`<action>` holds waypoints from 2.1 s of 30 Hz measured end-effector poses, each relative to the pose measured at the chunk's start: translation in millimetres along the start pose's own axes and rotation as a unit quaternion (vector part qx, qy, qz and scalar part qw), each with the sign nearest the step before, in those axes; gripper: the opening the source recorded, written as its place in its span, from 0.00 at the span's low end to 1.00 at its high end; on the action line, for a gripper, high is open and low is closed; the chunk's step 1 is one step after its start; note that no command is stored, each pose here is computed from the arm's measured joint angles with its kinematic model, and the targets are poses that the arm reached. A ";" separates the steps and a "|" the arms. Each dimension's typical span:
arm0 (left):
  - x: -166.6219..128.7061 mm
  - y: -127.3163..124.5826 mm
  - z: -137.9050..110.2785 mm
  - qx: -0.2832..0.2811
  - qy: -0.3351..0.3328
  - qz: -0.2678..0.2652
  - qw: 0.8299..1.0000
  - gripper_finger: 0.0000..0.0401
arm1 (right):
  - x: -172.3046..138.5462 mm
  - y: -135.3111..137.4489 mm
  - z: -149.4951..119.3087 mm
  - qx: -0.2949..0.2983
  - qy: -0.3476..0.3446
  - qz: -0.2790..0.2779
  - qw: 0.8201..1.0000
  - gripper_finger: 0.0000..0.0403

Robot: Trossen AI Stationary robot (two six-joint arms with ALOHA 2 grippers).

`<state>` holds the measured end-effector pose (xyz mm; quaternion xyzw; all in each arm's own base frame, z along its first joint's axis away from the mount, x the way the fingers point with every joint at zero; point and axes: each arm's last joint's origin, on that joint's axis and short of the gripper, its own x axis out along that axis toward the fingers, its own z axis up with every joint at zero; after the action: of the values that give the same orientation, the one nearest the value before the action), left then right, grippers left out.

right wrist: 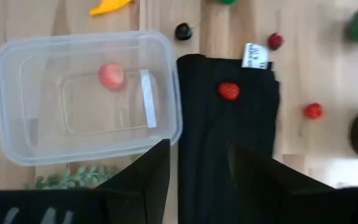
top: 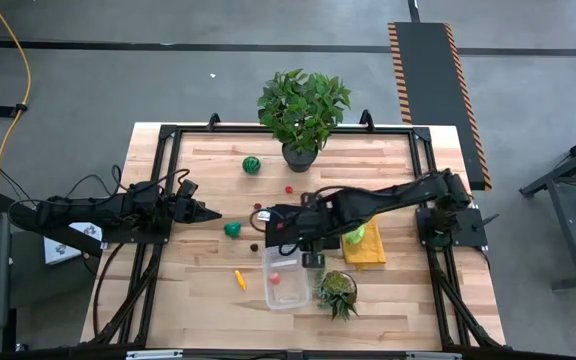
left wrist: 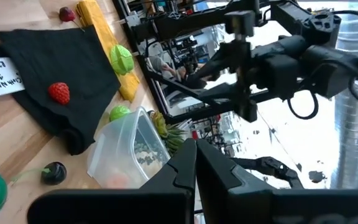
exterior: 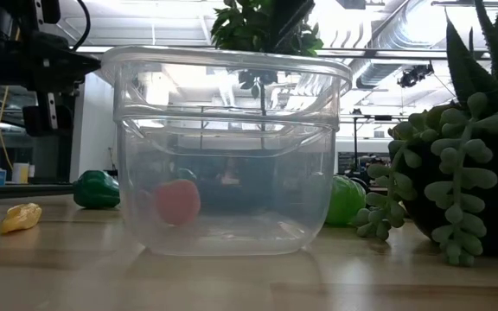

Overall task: Pick and placing Produce into tupperware
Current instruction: Put the starfruit into the bin

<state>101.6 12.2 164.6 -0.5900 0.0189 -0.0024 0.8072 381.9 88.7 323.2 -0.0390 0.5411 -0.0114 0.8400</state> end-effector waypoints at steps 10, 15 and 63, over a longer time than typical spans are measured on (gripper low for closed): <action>-3.9 -25.8 8.8 0.036 -0.065 -0.127 0.989 0.00 | -84.6 -23.8 -23.4 0.076 -0.083 -0.054 0.992 0.38; -15.4 -55.0 16.5 0.096 -0.124 -0.238 0.958 0.00 | -122.8 -34.1 -41.8 0.121 -0.129 -0.103 0.979 0.38; 42.7 -259.6 96.9 0.359 0.156 0.248 0.886 0.00 | -4.5 -120.3 -212.5 0.081 0.064 0.101 0.989 0.38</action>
<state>152.3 24.4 440.1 -0.2280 0.2884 0.0989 0.9247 189.5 -42.2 249.2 0.0850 0.5921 0.0273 0.8009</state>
